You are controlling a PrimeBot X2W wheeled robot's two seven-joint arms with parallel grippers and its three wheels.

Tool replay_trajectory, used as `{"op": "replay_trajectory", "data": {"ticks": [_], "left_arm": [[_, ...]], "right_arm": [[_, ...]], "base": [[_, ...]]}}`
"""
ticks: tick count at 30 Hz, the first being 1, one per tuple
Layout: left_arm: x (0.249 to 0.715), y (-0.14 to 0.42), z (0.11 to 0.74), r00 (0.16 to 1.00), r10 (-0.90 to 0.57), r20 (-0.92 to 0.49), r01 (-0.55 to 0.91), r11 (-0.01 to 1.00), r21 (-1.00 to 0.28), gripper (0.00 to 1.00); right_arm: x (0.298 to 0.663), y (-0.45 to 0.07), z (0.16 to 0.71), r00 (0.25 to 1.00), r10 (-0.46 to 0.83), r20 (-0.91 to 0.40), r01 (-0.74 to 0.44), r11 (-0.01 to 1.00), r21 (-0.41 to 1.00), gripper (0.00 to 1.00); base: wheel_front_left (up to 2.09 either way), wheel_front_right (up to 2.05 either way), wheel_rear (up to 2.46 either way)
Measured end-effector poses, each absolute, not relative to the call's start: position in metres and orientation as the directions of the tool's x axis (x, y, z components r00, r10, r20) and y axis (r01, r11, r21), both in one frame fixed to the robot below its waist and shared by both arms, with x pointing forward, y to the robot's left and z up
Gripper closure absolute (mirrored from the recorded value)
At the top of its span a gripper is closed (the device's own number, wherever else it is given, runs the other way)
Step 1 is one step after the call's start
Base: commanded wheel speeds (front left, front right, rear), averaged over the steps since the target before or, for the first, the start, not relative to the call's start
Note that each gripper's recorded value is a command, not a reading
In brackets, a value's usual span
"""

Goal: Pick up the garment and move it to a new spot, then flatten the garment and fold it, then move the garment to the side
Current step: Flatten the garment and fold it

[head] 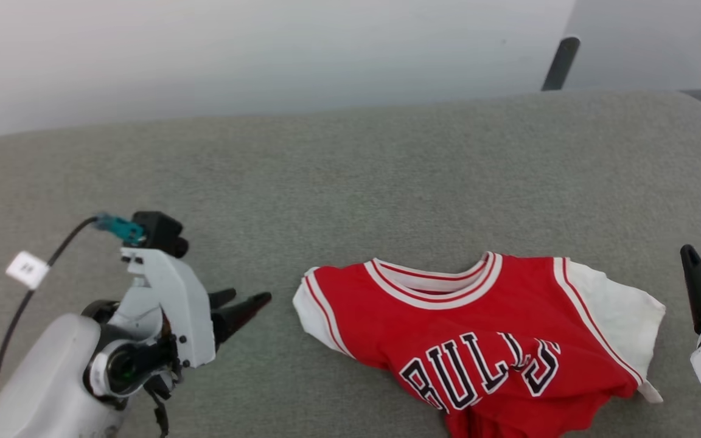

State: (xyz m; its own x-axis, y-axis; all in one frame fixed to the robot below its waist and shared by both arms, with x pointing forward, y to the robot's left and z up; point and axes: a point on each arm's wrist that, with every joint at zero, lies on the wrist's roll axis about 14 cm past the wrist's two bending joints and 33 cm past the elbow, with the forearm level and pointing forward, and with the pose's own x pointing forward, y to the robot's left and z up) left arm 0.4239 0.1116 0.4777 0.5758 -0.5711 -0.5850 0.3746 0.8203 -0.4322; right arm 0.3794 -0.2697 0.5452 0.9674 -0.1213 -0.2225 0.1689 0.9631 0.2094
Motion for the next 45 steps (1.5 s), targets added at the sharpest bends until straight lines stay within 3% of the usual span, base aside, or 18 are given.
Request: {"op": "replay_trajectory", "data": {"ticks": [7, 20, 29, 30, 31, 32, 39, 45], "left_arm": [[0.424, 0.086, 0.459, 0.449, -0.607, -0.656, 0.400, 0.793, -0.460, 0.00], [0.439, 0.070, 0.422, 0.365, -0.596, -0.715, 0.424, 0.790, -0.442, 0.00], [0.448, 0.070, 0.402, 0.351, -0.575, -0.739, 0.404, 0.805, -0.434, 0.00], [0.448, 0.068, 0.402, 0.351, -0.584, -0.732, 0.395, 0.801, -0.449, 0.11], [0.450, 0.067, 0.402, 0.351, -0.591, -0.726, 0.383, 0.798, -0.465, 0.65], [0.451, 0.066, 0.402, 0.353, -0.599, -0.719, 0.372, 0.794, -0.480, 1.00], [0.455, 0.071, 0.406, 0.366, -0.604, -0.708, 0.345, 0.795, -0.499, 1.00], [0.465, 0.090, 0.420, 0.429, -0.574, -0.697, 0.335, 0.818, -0.468, 1.00]], "right_arm": [[0.377, -0.279, 0.540, 0.963, -0.150, -0.225, 0.198, 0.957, 0.210, 0.00], [0.379, -0.289, 0.522, 0.948, -0.180, -0.264, 0.239, 0.948, 0.211, 0.00], [0.387, -0.287, 0.514, 0.946, -0.173, -0.276, 0.237, 0.947, 0.219, 0.00], [0.388, -0.287, 0.514, 0.946, -0.171, -0.275, 0.235, 0.947, 0.219, 0.00], [0.389, -0.287, 0.514, 0.946, -0.170, -0.275, 0.234, 0.947, 0.221, 0.00], [0.390, -0.286, 0.513, 0.946, -0.168, -0.276, 0.233, 0.947, 0.221, 0.00], [0.394, -0.282, 0.513, 0.949, -0.156, -0.272, 0.220, 0.949, 0.224, 0.00], [0.395, -0.279, 0.517, 0.954, -0.148, -0.260, 0.208, 0.952, 0.223, 0.00]], "base": [[0.00, 0.00, 0.00], [0.00, 0.00, 0.00], [0.00, 0.00, 0.00], [0.00, 0.00, 0.00], [0.00, 0.00, 0.00], [0.00, 0.00, 0.00], [0.00, 0.00, 0.00], [0.00, 0.00, 0.00]]}}
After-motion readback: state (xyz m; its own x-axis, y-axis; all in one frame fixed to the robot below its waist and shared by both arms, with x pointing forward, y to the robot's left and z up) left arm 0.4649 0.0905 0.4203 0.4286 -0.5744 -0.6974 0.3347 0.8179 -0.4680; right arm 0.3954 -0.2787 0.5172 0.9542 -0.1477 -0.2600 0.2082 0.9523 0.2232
